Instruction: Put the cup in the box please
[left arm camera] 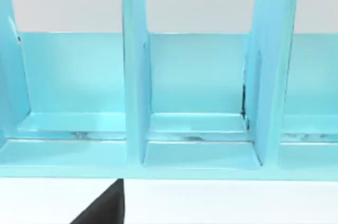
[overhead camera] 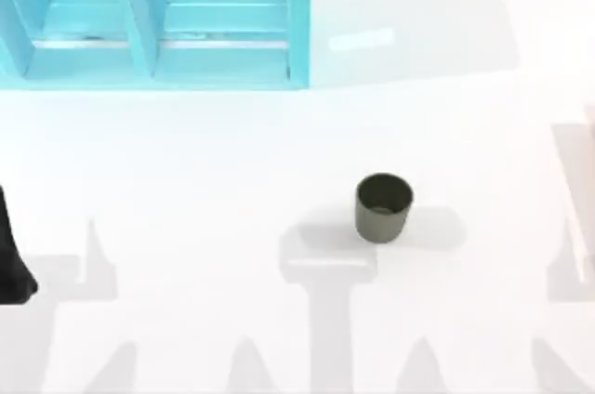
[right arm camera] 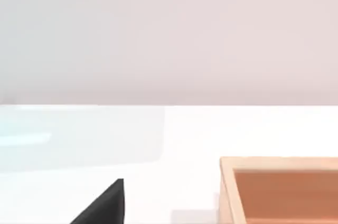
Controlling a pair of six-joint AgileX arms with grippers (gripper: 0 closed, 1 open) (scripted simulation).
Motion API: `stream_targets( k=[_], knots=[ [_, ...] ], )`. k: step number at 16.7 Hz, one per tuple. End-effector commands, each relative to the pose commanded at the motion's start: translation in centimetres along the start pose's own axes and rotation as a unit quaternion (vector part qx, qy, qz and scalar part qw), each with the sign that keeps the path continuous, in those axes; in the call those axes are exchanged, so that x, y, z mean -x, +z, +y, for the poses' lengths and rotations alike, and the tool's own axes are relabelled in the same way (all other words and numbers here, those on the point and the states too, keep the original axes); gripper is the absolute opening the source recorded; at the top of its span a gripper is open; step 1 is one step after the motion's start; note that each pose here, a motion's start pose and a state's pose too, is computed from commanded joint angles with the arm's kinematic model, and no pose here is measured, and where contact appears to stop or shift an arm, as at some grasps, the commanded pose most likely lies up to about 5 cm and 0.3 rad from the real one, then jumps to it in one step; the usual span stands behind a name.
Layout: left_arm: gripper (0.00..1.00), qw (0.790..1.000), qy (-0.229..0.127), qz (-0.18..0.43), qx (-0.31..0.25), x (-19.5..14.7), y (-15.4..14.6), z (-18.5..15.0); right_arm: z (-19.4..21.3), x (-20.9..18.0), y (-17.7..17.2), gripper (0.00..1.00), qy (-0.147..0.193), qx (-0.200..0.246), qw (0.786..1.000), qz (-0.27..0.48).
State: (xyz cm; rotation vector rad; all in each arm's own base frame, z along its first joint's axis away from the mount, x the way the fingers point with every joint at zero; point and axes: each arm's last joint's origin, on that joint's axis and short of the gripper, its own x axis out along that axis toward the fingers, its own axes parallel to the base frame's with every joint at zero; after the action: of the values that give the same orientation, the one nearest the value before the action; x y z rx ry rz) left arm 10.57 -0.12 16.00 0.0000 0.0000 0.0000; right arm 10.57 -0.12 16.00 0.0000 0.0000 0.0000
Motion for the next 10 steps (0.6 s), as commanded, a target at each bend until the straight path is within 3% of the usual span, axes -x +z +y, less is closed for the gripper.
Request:
stream_targets(
  k=[5,10],
  knots=[
    [1.0,1.0,0.0,0.0,0.0,0.0,0.0,0.0,0.2,0.0,1.0,1.0,0.012,-0.024,0.999,0.03],
    [1.0,1.0,0.0,0.0,0.0,0.0,0.0,0.0,1.3,-1.2,5.8,1.0,0.037,-0.11,0.976,0.183]
  ],
)
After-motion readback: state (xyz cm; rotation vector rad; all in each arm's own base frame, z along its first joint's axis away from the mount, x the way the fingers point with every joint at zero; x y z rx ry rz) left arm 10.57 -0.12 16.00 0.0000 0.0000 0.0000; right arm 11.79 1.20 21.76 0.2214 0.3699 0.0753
